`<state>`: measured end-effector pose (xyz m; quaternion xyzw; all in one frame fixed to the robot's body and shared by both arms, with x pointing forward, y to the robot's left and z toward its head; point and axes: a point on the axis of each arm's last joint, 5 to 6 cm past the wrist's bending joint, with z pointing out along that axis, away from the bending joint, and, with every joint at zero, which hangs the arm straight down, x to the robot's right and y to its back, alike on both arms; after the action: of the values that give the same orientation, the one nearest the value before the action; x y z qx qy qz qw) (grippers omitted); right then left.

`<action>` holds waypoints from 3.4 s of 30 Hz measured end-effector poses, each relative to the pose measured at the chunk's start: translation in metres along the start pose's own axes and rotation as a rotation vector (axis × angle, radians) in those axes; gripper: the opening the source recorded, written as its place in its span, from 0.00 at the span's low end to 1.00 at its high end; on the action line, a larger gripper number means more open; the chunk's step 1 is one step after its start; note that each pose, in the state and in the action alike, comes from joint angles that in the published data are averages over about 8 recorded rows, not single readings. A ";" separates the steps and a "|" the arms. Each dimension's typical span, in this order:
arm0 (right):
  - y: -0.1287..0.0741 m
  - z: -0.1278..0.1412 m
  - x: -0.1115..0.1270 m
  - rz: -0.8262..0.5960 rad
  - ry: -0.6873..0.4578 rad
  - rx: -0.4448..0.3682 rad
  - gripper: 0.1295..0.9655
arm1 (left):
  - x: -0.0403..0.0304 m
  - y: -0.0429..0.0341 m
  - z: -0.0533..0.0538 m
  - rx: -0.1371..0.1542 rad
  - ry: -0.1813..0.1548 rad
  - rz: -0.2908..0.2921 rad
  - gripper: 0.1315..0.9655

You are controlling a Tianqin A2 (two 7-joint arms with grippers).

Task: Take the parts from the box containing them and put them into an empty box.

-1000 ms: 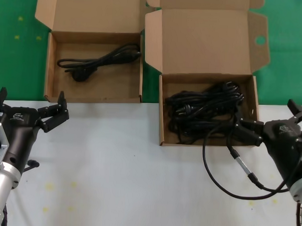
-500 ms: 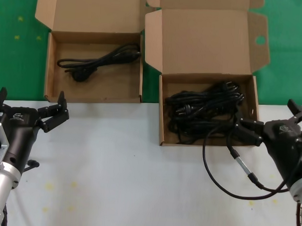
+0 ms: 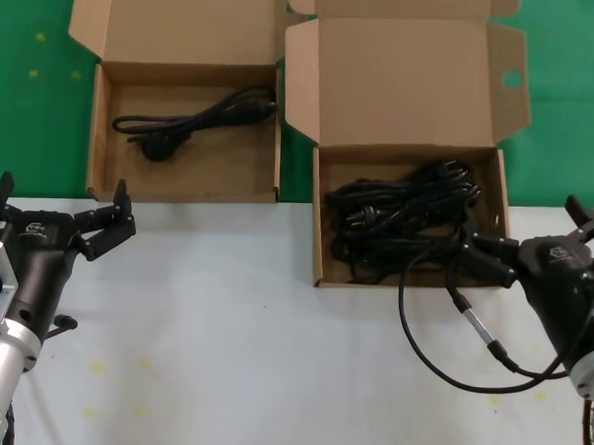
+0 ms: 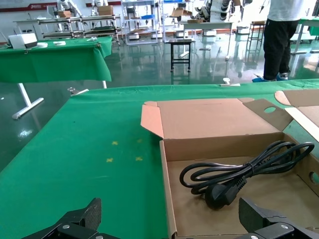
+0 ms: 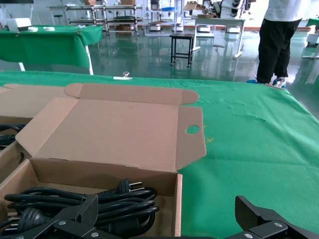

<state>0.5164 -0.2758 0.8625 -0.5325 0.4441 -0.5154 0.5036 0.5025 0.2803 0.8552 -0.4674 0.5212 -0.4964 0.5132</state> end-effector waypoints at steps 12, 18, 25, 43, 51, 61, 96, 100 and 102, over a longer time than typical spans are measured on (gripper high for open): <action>0.000 0.000 0.000 0.000 0.000 0.000 1.00 | 0.0000 0.0000 0.000 0.000 0.000 0.000 1.00; 0.000 0.000 0.000 0.000 0.000 0.000 1.00 | 0.0000 0.0000 0.000 0.000 0.000 0.000 1.00; 0.000 0.000 0.000 0.000 0.000 0.000 1.00 | 0.0000 0.0000 0.000 0.000 0.000 0.000 1.00; 0.000 0.000 0.000 0.000 0.000 0.000 1.00 | 0.0000 0.0000 0.000 0.000 0.000 0.000 1.00; 0.000 0.000 0.000 0.000 0.000 0.000 1.00 | 0.0000 0.0000 0.000 0.000 0.000 0.000 1.00; 0.000 0.000 0.000 0.000 0.000 0.000 1.00 | 0.0000 0.0000 0.000 0.000 0.000 0.000 1.00; 0.000 0.000 0.000 0.000 0.000 0.000 1.00 | 0.0000 0.0000 0.000 0.000 0.000 0.000 1.00; 0.000 0.000 0.000 0.000 0.000 0.000 1.00 | 0.0000 0.0000 0.000 0.000 0.000 0.000 1.00; 0.000 0.000 0.000 0.000 0.000 0.000 1.00 | 0.0000 0.0000 0.000 0.000 0.000 0.000 1.00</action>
<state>0.5164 -0.2758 0.8625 -0.5325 0.4441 -0.5154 0.5036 0.5025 0.2803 0.8552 -0.4674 0.5212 -0.4964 0.5132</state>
